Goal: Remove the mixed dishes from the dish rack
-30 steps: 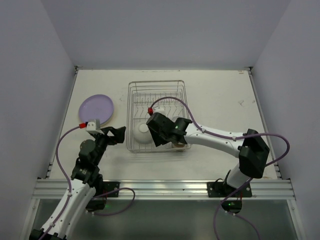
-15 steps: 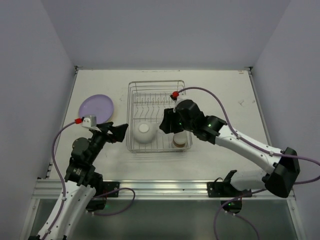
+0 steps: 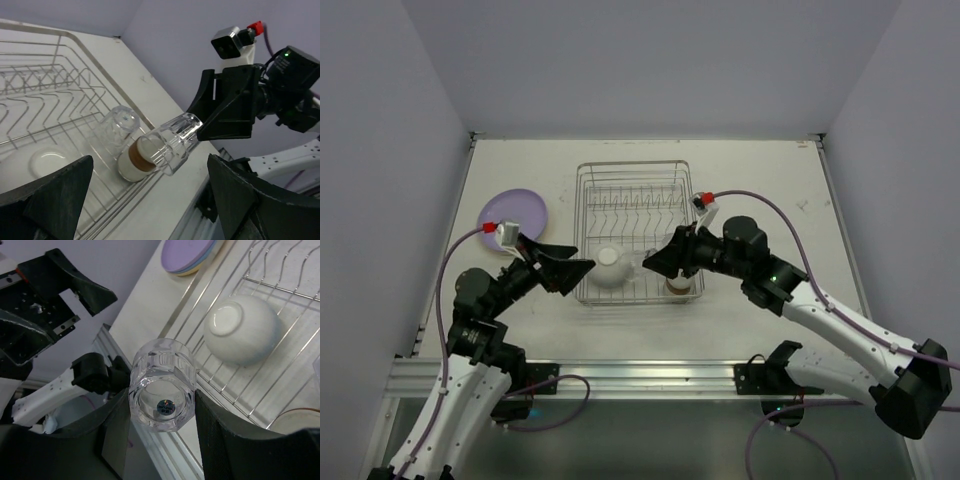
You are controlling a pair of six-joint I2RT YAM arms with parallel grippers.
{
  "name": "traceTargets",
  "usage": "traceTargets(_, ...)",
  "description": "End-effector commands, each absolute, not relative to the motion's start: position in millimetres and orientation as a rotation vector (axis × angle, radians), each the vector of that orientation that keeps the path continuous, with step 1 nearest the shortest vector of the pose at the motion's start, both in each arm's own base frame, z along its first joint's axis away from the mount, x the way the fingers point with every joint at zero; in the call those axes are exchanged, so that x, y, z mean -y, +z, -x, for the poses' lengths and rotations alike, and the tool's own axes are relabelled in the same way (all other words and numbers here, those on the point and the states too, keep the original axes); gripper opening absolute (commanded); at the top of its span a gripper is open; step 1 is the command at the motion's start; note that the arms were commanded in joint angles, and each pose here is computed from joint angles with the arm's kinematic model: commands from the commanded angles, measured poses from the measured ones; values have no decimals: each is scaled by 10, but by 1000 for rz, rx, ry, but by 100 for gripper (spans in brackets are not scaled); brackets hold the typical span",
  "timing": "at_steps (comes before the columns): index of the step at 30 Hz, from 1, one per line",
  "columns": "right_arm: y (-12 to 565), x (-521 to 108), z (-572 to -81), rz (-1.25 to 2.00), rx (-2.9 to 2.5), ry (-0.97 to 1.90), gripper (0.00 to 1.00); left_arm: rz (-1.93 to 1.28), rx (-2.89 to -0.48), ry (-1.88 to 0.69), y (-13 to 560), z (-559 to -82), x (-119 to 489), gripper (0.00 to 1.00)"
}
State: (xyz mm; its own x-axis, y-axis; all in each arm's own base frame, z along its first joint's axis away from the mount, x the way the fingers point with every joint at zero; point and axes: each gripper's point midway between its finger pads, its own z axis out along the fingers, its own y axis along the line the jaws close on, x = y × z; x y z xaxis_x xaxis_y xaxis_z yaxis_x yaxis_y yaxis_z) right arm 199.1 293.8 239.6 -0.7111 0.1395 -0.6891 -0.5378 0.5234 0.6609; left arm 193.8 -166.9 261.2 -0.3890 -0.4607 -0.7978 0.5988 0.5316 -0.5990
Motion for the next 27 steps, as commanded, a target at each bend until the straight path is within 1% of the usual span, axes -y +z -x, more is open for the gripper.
traceTargets(1,2897,-3014,-1794,395,-1828,1442,0,-254,-1533,-1358,2881,-1639,1868,100)
traceTargets(5,3057,-2956,-1699,415,-1742,1480,0,-352,-1497,-1459,2968,-1476,1954,100)
traceTargets(9,3156,-2960,-1603,451,-1678,1538,0,-427,-1494,-1551,3001,-1327,2012,95)
traceTargets(13,3237,-2999,-1487,495,-1599,1636,0,-451,-1485,-1611,3015,-1257,2036,95)
traceTargets(18,3269,-3077,-1498,520,-1578,1677,0,-440,-1461,-1652,3025,-1217,2038,95)
traceTargets(23,3285,-3148,-1501,542,-1562,1708,0,-437,-1446,-1671,3048,-1211,2066,90)
traceTargets(27,3266,-3221,-1541,531,-1572,1680,0,-437,-1436,-1705,3059,-1186,2140,87)
